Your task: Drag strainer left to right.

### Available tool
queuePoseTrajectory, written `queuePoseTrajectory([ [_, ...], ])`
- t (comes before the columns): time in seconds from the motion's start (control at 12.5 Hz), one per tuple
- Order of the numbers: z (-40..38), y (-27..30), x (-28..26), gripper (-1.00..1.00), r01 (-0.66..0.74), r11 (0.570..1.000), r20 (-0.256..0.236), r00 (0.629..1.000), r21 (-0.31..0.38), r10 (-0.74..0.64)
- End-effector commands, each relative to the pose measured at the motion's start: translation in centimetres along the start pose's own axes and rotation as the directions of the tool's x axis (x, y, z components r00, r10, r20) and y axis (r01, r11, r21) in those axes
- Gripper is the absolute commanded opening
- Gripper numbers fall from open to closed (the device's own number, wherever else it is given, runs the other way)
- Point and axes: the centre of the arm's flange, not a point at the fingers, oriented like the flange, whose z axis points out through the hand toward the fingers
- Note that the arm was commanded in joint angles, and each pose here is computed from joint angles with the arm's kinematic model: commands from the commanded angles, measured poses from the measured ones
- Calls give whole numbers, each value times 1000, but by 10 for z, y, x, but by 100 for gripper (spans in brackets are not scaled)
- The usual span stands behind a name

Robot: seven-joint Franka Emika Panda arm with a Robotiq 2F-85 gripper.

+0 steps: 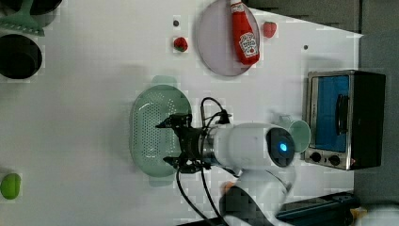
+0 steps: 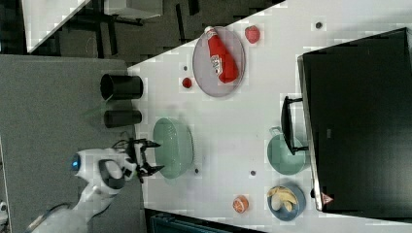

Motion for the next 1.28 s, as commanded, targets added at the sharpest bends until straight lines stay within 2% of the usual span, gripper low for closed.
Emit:
queuePoseTrajectory([
  [0.08, 26, -14, 42, 100, -126, 992, -12, 992, -5, 126],
  [0.4, 53, -16, 55, 100, -142, 990, -10, 990, 3, 142],
  [0.8, 59, -15, 79, 100, -160, 987, -45, 986, 4, 160],
  [1.28, 42, -17, 139, 100, -227, 973, -93, 969, 35, 229],
])
